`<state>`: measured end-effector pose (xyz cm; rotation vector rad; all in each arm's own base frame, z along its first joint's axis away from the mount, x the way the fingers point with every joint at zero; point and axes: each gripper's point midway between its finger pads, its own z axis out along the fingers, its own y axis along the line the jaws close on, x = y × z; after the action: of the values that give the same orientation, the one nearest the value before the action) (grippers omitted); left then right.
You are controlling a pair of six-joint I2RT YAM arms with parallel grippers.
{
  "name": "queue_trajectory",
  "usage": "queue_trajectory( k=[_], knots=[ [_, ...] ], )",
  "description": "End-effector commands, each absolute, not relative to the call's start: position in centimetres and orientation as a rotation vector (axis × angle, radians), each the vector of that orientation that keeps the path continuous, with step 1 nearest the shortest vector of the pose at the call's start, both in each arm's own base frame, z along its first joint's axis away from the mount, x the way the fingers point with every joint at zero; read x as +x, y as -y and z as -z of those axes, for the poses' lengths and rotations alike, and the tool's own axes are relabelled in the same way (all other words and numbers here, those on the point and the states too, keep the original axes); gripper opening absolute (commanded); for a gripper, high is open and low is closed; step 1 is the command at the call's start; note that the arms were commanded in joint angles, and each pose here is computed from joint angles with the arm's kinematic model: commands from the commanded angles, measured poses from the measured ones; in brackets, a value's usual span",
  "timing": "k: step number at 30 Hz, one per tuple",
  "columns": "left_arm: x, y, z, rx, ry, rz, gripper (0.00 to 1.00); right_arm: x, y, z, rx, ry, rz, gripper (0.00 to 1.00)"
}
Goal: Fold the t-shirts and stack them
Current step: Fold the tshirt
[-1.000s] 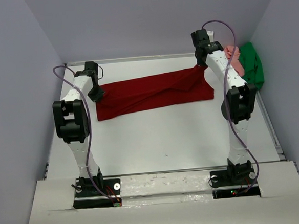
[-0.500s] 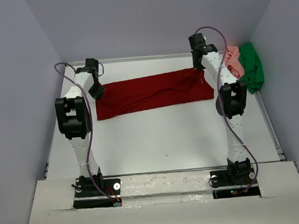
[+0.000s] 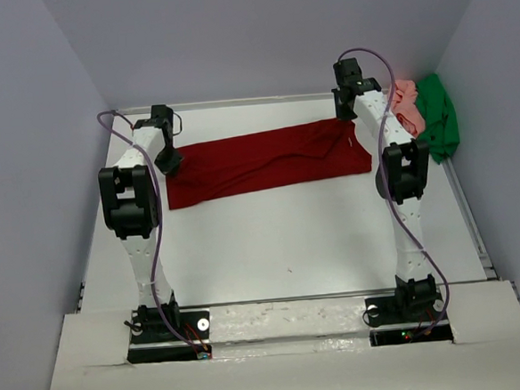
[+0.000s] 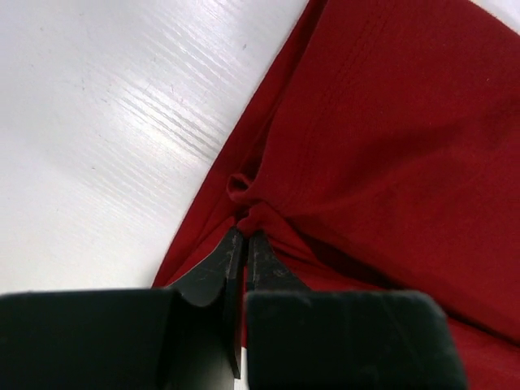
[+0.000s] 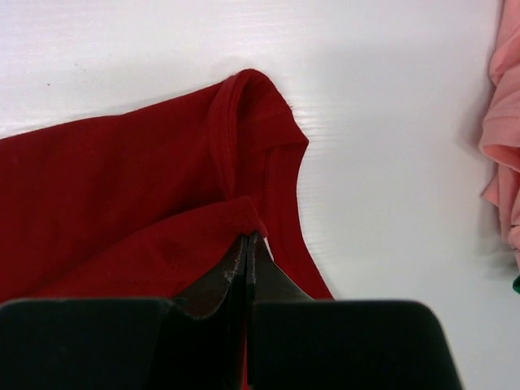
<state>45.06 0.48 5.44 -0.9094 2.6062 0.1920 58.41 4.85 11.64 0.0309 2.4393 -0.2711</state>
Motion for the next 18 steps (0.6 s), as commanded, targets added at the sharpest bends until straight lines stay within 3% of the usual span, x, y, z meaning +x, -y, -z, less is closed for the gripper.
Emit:
queue_trajectory(
  k=[1, 4, 5, 10, 13, 18],
  knots=[
    [46.2, -1.8, -7.4, -0.926, -2.532, -0.238, 0.11, 60.3, -5.4, -12.7, -0.011, -2.375, 0.200, 0.00],
    [46.8, -2.0, -7.4, -0.920, -2.517, -0.237, 0.15, 60.6, -5.6, -13.0, -0.019, -2.363, 0.191, 0.00],
    [47.0, -2.0, -7.5, -0.914, -2.505, -0.228, 0.32, 60.6, -5.5, -13.0, -0.020, -2.361, 0.193, 0.00],
    [47.4, -1.7, -8.0, -0.878, -2.463, -0.185, 0.64, 60.8, -6.0, -12.5, -0.039, -2.368, 0.164, 0.00],
    [47.2, -1.7, -9.5, -0.847, -2.392, -0.182, 0.72, 61.1, -5.7, -12.2, -0.032, -2.367, 0.157, 0.00],
    [46.4, -0.9, -12.7, -0.798, -2.309, -0.235, 0.74, 61.8, -6.1, -11.9, -0.087, -2.352, 0.137, 0.00]
  ],
)
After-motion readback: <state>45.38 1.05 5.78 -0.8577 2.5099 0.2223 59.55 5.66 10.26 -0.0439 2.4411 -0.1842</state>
